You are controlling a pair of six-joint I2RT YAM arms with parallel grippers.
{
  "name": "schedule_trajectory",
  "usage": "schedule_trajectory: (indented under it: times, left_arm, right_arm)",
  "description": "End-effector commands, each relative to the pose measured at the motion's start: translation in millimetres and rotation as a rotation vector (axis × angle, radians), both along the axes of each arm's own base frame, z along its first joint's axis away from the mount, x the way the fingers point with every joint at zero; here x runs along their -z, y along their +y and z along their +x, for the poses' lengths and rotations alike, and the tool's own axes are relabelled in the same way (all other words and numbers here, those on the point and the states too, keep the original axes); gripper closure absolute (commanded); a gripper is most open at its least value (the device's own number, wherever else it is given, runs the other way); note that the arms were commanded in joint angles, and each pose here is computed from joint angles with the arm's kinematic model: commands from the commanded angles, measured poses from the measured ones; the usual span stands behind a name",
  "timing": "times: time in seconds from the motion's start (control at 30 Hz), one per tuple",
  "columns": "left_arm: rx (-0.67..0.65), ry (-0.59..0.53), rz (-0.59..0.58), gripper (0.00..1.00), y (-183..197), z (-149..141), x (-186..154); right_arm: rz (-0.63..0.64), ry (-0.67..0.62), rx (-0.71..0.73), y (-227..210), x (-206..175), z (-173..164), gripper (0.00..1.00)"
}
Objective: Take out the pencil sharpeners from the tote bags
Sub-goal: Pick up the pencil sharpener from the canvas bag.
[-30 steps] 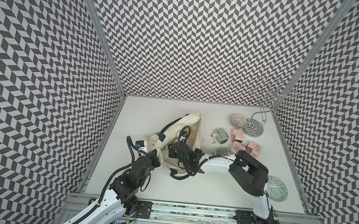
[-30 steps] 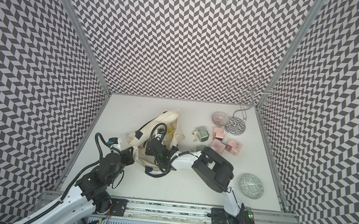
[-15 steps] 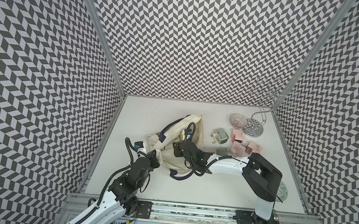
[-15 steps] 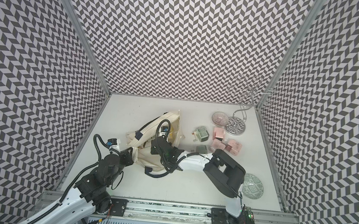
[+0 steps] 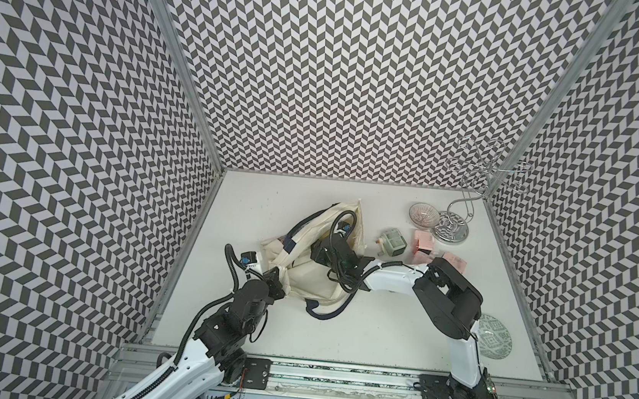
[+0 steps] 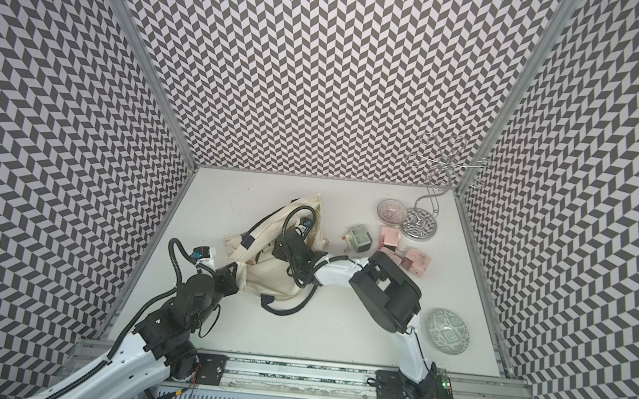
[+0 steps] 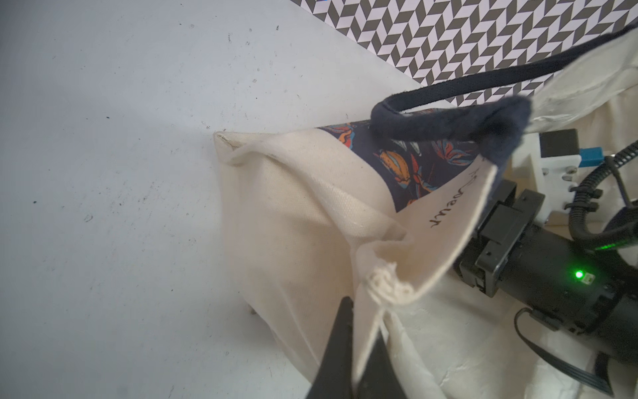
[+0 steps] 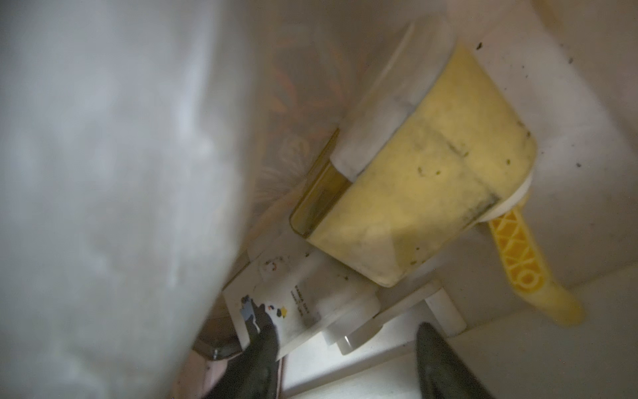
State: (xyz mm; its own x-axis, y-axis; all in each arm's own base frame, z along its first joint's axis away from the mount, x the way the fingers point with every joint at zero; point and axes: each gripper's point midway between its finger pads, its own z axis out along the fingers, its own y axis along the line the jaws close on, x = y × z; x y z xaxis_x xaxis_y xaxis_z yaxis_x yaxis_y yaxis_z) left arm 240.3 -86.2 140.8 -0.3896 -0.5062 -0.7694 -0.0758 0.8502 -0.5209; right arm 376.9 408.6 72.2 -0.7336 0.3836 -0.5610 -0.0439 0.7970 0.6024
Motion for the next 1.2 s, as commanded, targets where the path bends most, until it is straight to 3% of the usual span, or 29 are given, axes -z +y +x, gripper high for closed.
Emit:
schedule_trajectory:
  times: [0.0,0.27,0.47,0.63,0.7,0.8,0.97,1.1,1.17]
  left_arm:
    - [-0.003,0.003,-0.003,1.0,0.6,0.4,-9.8]
    - [0.017,0.004,-0.039,1.0,-4.3,-0.7,-13.5]
    - [0.04,0.009,-0.046,1.0,-8.5,-1.9,-12.3]
    - [0.046,0.012,-0.05,1.0,-8.4,-3.6,-11.3]
    - [0.054,0.011,-0.055,1.0,-9.2,-5.1,-11.1]
    - [0.05,0.012,-0.056,1.0,-7.0,-7.5,-10.1]
    - [0.043,0.004,-0.058,1.0,-3.6,-9.8,-11.6]
    - [0.043,0.003,-0.061,1.0,-3.9,-9.4,-11.2]
    - [0.041,0.007,-0.06,1.0,-4.2,-8.8,-10.7]
  right_arm:
    - [0.02,0.021,0.121,-7.7,-3.4,15.6,0.23]
    - [0.055,0.01,0.365,-46.4,-19.5,36.1,0.09]
    - [0.196,0.073,0.268,-9.3,-17.0,48.3,0.06]
    - [0.357,0.203,0.317,4.8,2.1,48.4,0.04]
    - [0.407,0.274,0.332,10.2,17.0,48.5,0.06]
    - [0.45,0.36,0.347,16.9,32.9,47.4,0.16]
    - [0.45,0.331,0.362,16.9,27.5,52.8,0.36]
    - [0.402,0.262,0.354,10.6,17.1,61.5,0.33]
    - [0.39,0.253,0.331,10.2,15.4,61.8,0.37]
